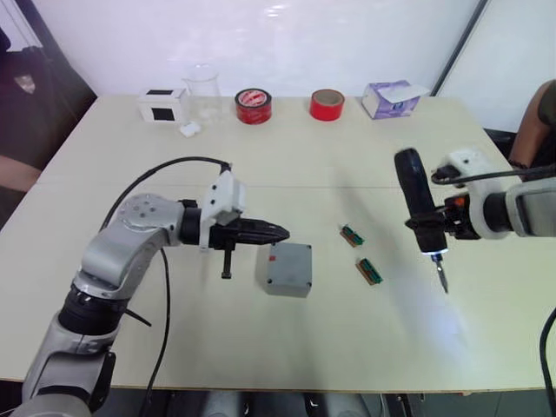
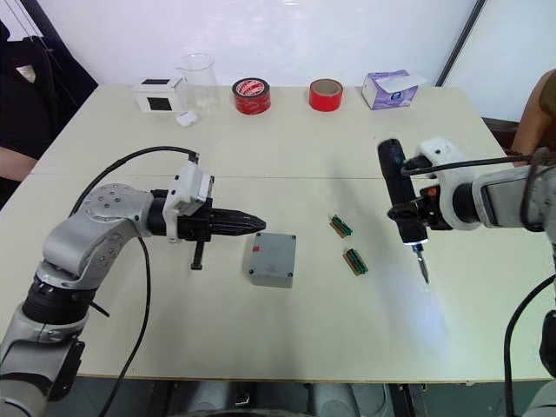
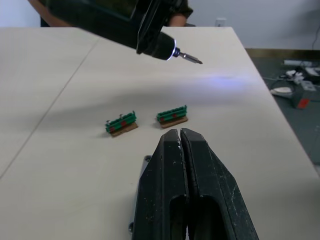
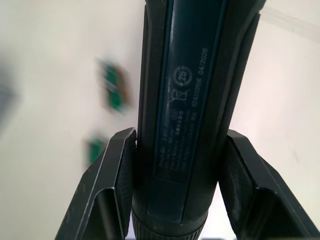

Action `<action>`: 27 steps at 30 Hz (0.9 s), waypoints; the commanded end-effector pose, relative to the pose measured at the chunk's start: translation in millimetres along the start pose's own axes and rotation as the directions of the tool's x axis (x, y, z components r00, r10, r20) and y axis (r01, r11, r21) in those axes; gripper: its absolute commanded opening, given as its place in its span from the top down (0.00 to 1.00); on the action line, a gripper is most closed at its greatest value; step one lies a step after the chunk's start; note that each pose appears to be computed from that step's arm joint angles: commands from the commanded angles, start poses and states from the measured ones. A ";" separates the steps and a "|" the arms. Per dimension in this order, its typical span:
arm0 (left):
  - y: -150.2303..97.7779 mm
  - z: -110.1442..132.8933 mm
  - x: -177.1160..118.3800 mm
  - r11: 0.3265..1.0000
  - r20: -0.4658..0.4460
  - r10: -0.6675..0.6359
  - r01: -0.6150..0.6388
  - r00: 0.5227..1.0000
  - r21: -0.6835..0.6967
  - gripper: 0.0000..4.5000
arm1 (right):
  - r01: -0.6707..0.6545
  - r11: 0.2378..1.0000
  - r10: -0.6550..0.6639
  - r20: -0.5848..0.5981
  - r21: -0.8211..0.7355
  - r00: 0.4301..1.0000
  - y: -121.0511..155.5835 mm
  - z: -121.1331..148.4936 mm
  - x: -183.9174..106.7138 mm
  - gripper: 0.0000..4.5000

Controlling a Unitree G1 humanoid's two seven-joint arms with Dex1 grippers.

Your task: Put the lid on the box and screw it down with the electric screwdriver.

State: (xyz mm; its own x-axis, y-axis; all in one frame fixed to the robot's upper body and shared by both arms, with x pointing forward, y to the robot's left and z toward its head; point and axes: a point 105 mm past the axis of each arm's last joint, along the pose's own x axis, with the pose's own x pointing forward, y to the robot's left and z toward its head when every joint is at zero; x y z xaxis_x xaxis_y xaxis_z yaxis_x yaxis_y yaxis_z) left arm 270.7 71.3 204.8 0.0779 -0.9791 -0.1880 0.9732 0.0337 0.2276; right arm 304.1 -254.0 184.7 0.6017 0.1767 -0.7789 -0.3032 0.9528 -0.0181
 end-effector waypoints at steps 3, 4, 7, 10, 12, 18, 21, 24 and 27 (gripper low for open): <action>-3.9 19.3 -6.4 0.999 0.032 0.010 -0.012 0.999 0.046 1.00 | 0.059 0.992 -0.049 -0.088 0.110 0.995 -20.6 -12.8 9.2 0.60; -4.3 20.1 -6.8 0.999 0.035 0.012 -0.014 0.999 0.044 1.00 | 0.061 0.990 -0.046 -0.112 0.130 0.993 -22.2 -17.8 13.0 0.60; -6.6 21.7 -8.5 0.999 0.039 0.011 -0.013 0.999 0.035 1.00 | 0.075 0.983 -0.047 -0.164 0.165 0.985 -25.0 -28.7 21.8 0.60; -7.3 24.5 -8.9 0.999 0.049 0.014 -0.015 0.999 0.029 1.00 | 0.076 0.981 -0.040 -0.194 0.181 0.980 -24.4 -34.8 27.4 0.60; -7.5 25.5 -8.8 1.000 0.052 0.015 -0.016 0.999 0.026 1.00 | 0.081 0.979 -0.041 -0.207 0.188 0.978 -24.4 -38.0 30.6 0.60; -8.4 24.5 -9.1 1.000 0.042 0.011 -0.011 0.999 0.018 1.00 | 0.085 0.972 -0.033 -0.233 0.218 0.972 -25.1 -43.2 37.0 0.60; -8.6 23.0 -9.6 1.000 0.036 0.011 -0.012 0.999 0.014 1.00 | 0.092 0.968 -0.038 -0.226 0.232 0.973 -26.9 -41.3 37.7 0.60; -8.7 22.5 -9.9 1.000 0.032 0.011 -0.012 0.999 0.012 1.00 | 0.081 0.970 -0.036 -0.194 0.230 0.980 -26.2 -33.4 34.4 0.35; -9.0 21.2 -10.5 1.000 0.025 0.013 -0.014 1.000 0.010 1.00 | 0.066 0.975 -0.031 -0.163 0.214 0.986 -24.7 -25.7 28.2 0.12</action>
State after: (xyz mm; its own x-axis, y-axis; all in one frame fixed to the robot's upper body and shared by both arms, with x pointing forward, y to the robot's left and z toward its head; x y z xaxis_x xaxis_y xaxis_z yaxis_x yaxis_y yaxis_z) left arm 260.9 75.6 217.1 0.0868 -0.9814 -0.1710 0.9773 0.0506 0.2056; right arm 305.3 -278.4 127.2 0.4259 0.0990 -0.8993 -0.0841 0.9940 0.0697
